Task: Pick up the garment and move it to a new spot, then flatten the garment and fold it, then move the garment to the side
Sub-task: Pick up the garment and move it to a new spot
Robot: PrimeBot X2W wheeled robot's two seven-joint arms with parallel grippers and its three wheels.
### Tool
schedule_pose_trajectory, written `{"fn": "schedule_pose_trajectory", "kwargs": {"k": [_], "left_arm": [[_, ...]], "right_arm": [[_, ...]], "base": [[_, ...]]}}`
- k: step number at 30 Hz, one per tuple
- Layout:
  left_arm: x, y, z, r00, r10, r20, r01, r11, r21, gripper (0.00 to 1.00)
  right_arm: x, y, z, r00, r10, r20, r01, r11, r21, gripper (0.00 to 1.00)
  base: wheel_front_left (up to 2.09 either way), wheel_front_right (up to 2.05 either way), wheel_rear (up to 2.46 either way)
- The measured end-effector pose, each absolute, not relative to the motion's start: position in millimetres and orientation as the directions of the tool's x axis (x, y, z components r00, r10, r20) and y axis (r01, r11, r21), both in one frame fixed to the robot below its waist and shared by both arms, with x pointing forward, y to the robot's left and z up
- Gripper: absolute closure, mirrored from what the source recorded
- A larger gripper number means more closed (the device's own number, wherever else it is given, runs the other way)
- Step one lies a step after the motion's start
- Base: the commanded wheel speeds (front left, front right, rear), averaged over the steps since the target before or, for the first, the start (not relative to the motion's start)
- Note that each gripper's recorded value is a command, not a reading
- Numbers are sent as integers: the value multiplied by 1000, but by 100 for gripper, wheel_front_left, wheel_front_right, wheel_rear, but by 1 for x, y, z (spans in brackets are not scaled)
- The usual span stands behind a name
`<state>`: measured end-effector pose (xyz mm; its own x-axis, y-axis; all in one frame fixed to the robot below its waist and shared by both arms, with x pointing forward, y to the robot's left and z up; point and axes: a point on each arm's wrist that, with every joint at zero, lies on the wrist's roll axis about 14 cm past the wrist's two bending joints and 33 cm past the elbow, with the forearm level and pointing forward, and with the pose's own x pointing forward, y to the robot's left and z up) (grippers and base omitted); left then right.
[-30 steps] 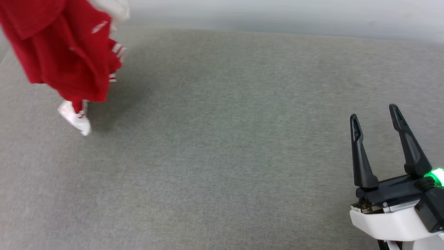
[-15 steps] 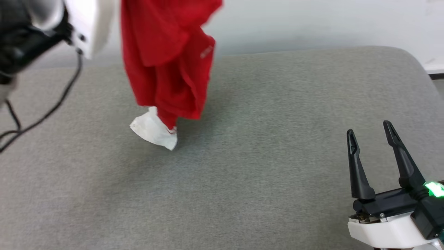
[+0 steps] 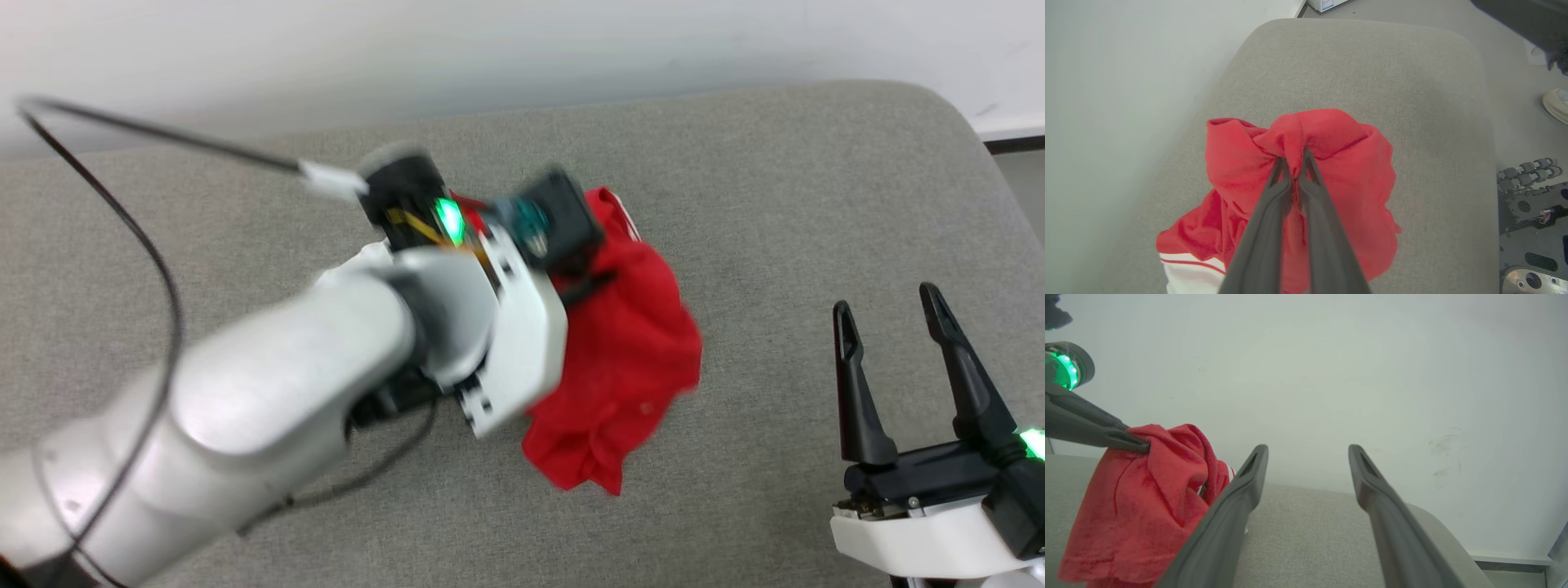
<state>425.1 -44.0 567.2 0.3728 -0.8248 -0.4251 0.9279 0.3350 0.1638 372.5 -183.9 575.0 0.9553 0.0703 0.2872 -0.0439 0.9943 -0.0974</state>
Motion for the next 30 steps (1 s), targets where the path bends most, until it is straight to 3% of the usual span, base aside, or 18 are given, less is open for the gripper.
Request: {"fn": "schedule_pose_trajectory", "kwargs": {"k": [8,15,20,21,22,23,30], "left_arm": [[367,-63,449,189,-815,-548,947,299,-118,100],[290,-78,398,8,-786,-618,933,229,-279,100],[286,-78,400,20,-796,-604,932,234,-277,100],[290,-77,401,44,-803,-594,936,241,-257,96],[296,-77,405,71,-812,-579,941,247,-231,27],[302,-78,410,99,-826,-555,946,252,-206,0],[338,-84,468,319,-898,-305,933,354,-67,0]], "right_arm": [[388,-188,563,964,59,259,-37,995,-87,0],[398,-189,553,970,57,235,-37,995,-89,0],[402,-185,550,971,69,228,-51,995,-86,0],[402,-185,551,970,71,231,-52,995,-87,0],[401,-184,552,969,74,234,-54,995,-87,0],[400,-183,553,969,75,236,-56,995,-86,0],[388,-178,556,967,89,240,-72,994,-81,0]], "base": [[0,0,0],[0,0,0],[0,0,0],[0,0,0],[0,0,0],[0,0,0],[0,0,0]]}}
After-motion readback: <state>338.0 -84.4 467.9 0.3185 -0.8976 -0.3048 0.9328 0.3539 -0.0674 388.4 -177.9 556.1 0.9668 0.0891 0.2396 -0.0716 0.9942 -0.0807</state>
